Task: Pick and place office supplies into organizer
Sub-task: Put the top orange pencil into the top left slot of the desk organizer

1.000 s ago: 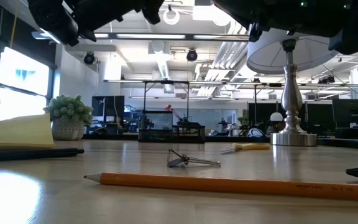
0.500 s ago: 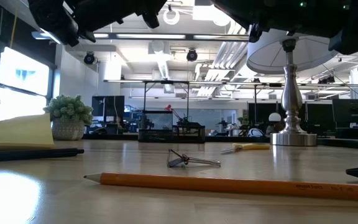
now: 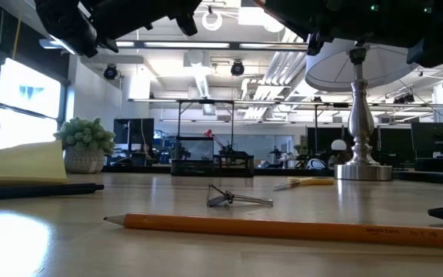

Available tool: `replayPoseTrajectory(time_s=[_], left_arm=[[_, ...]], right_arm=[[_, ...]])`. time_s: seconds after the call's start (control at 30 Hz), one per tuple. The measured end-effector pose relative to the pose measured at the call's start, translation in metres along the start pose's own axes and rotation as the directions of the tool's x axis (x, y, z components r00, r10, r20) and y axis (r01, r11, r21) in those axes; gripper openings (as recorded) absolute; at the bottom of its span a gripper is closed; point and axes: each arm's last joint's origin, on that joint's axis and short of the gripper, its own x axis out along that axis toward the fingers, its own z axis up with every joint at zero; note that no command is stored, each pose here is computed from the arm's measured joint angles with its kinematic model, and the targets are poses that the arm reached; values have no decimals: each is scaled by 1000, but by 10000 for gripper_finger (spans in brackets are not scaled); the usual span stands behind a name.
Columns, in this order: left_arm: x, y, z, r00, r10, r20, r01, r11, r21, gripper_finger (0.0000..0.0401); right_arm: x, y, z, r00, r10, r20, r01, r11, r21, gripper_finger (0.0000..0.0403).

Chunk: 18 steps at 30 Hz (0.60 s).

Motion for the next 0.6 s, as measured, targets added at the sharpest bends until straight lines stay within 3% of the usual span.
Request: replayPoseTrajectory(time_s=[0.37,0.6], left_arm=[[0,1,-4,998,32,-49,-30,999,41,20],[-1,3,-9,994,64,-92,-59,996,62,5]], right_arm=[[0,0,-3,999,-9,-34,9,1000,2,13],[-1,-1,-10,992,-69,-107,70,997,7,28]])
